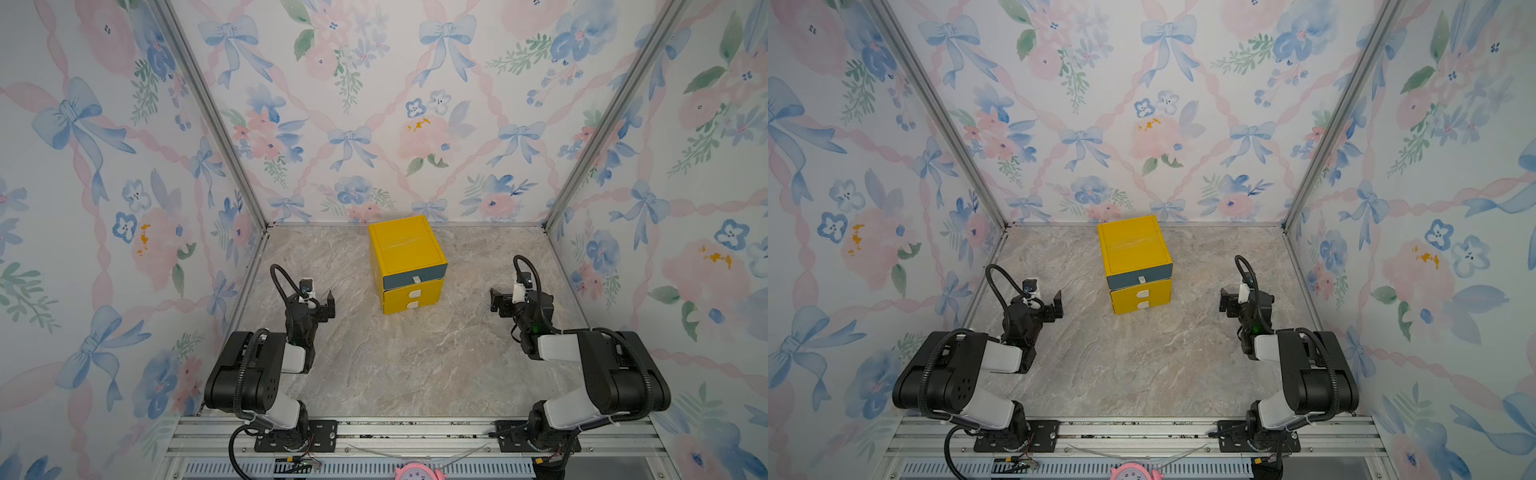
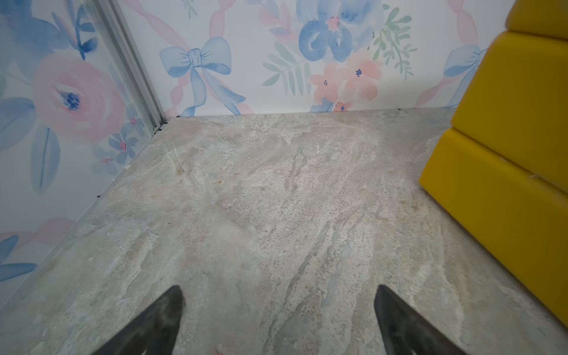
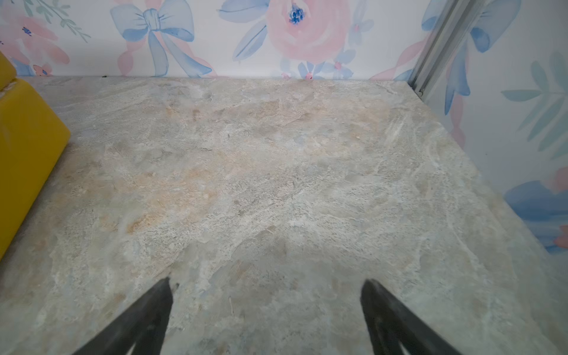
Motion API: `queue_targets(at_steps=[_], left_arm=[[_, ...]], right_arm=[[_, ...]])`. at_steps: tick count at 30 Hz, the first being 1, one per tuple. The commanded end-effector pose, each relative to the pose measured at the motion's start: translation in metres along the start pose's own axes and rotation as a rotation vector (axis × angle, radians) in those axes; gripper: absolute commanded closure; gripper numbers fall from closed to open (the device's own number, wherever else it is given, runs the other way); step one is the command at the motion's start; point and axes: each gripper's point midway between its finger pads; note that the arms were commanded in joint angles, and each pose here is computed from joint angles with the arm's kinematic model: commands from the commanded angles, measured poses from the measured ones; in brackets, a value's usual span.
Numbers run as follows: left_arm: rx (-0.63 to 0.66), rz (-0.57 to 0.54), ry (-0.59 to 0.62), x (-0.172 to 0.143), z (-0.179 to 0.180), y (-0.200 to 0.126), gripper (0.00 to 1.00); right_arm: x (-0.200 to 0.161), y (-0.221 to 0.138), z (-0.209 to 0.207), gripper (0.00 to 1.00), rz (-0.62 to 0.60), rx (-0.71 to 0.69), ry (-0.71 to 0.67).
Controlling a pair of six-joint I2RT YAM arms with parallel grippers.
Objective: Take the mice out of the drawer
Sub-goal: Open the drawer in the storage box.
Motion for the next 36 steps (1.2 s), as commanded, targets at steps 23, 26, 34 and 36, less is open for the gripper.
queue_targets(at_steps=[23,26,34,36], left_arm=[[0.022,-0.026,-0.003,0.009,0.006,0.004,0.02],[-0.005,-0.049,0.006,0.017,0.002,-0.001,0.02],[0.052,-0.128,-0.052,0.057,0.019,-0.032,0.02],[0.039,-0.152,-0.088,0.073,0.019,-0.038,0.02]], right_arm=[[0.011,0.003,0.003,0.04,-0.036,0.007,0.011],[0.02,-0.009,0.002,0.04,-0.096,0.002,0.016],[0.067,-0.042,-0.01,0.04,-0.16,-0.065,0.083],[0.084,-0.051,-0.011,0.04,-0.187,-0.062,0.132]])
Point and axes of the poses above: each gripper's point midway between its finger pads, its own y axis out along the fingers, its own z axis along the line the jaws close on, x = y × z, and after that the axes turned 6 degrees about y, right-handed
